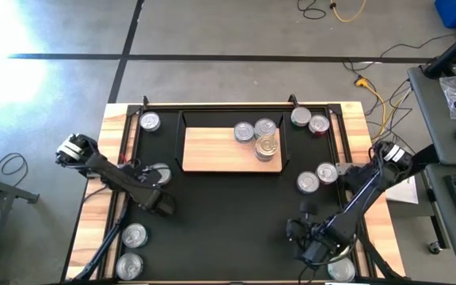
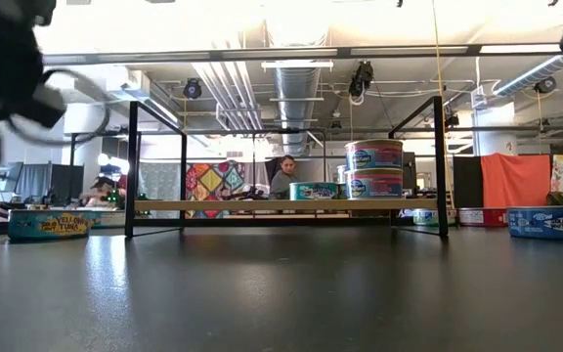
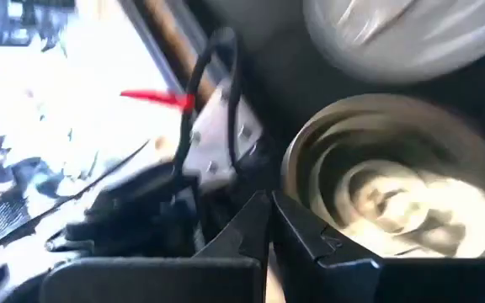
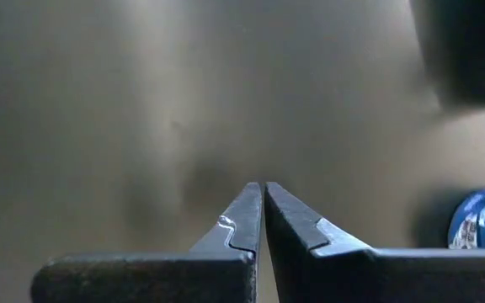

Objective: Stack canned seafood by type on shelf
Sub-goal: Put the middle left blue and orange tuna can on the shelf

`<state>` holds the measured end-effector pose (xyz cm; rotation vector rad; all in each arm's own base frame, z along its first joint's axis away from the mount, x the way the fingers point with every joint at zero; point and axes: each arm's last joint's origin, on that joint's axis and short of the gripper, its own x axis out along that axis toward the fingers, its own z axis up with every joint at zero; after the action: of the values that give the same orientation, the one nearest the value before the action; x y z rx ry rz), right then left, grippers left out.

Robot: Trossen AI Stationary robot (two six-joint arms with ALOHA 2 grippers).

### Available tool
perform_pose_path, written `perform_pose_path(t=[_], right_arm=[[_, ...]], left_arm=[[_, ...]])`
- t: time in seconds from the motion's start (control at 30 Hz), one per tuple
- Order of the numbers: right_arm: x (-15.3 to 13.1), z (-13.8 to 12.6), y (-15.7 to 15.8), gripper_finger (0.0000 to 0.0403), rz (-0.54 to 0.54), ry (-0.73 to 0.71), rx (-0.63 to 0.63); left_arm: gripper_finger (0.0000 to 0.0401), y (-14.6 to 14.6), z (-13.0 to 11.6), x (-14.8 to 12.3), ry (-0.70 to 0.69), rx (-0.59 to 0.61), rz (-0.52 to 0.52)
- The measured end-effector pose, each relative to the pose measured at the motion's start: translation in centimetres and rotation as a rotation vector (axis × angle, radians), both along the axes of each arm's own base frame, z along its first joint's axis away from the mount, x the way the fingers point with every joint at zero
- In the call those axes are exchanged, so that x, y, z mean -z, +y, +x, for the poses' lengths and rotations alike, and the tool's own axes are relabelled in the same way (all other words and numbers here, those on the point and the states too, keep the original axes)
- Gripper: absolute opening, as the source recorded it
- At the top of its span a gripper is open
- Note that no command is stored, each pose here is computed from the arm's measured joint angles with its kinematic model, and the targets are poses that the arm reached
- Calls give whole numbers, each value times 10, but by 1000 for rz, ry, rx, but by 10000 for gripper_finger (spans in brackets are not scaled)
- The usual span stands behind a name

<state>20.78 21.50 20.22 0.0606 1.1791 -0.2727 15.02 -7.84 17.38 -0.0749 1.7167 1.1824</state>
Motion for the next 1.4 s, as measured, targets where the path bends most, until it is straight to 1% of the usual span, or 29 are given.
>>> perform_pose_path(t=[0.1,0.17,0.3,0.43,0.6,0.73,0.8,0.9,1.0,1.13,1.27,1.4], right_arm=[[1,0,0,12,12,-5,37],[1,0,-1,12,24,-11,69],[1,0,-1,12,50,-25,131],[1,0,0,12,71,-20,157],[1,1,1,12,95,-14,164],[1,2,2,12,110,-24,163],[1,2,3,12,112,-26,163],[1,2,3,12,116,-29,167],[1,2,3,12,125,-33,183],[1,3,4,12,136,-42,196],[0,4,3,12,120,-70,199],[0,5,2,12,106,-103,205]], left_arm=[[0,1,-4,9,-4,-4,-16],[0,1,-4,14,-32,-1,-20],[0,0,0,17,-50,15,31],[0,0,4,26,13,30,39],[0,-6,12,43,110,82,6],[0,-9,18,53,176,91,23],[0,-11,21,56,190,106,14],[1,-19,31,53,160,145,-18],[1,-36,48,41,50,213,-34],[0,-67,77,19,-195,307,-78],[0,-101,114,0,-528,423,-148],[0,-129,152,-23,-857,620,-224]])
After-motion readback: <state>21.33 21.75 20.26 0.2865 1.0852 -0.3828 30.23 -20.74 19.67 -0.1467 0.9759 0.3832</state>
